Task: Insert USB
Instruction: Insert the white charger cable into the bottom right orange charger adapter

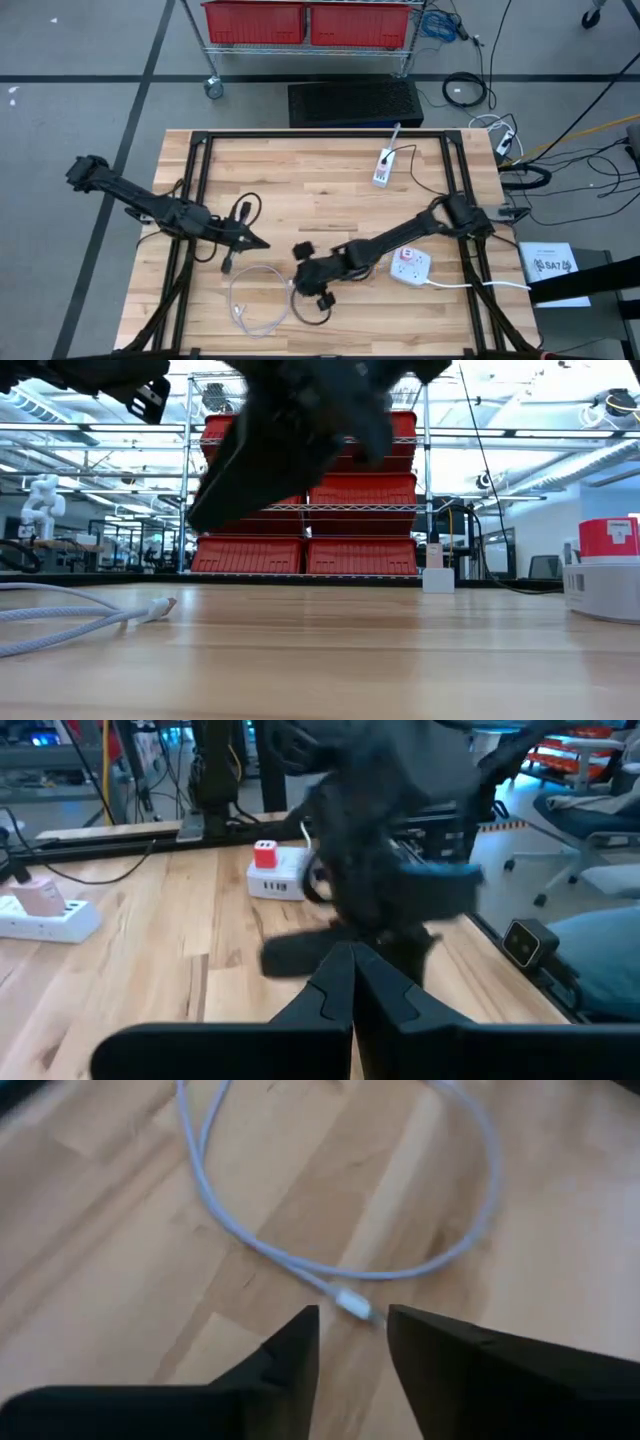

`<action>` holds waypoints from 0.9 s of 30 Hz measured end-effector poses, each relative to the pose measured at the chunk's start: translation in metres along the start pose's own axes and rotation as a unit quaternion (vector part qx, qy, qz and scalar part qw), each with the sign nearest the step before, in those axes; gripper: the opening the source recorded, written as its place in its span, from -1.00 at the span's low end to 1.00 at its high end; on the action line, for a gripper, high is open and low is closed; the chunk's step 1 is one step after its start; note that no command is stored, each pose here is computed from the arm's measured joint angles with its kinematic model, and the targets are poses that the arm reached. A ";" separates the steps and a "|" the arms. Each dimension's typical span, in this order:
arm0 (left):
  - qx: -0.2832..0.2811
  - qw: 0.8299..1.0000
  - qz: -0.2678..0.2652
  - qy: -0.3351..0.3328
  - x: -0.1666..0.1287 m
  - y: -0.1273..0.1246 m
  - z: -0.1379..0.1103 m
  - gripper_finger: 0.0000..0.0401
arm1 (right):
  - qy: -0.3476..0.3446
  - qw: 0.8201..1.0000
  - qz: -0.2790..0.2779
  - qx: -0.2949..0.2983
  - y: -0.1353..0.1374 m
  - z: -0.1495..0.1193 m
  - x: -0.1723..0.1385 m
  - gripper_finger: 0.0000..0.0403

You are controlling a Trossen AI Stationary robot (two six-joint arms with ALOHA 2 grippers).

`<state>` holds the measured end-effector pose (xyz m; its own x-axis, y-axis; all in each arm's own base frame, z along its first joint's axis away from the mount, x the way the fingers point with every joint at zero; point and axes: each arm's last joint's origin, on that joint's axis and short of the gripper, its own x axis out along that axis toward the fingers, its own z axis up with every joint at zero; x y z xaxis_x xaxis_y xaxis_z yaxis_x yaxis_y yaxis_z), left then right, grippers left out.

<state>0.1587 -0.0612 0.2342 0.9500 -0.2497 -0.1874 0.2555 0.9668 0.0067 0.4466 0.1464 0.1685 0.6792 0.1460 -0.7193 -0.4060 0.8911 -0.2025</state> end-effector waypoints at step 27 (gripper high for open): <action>0.019 0.999 -0.024 0.022 -0.006 -0.005 -0.003 -1.00 | 0.157 0.980 0.027 -0.117 -0.014 0.023 0.052 -0.96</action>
<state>0.1516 -0.0643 0.2318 0.9281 -0.2915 -0.2317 0.3072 0.9510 0.0338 0.5014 0.1508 0.1492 0.4459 0.0174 -0.8949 -0.5906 0.7570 -0.2795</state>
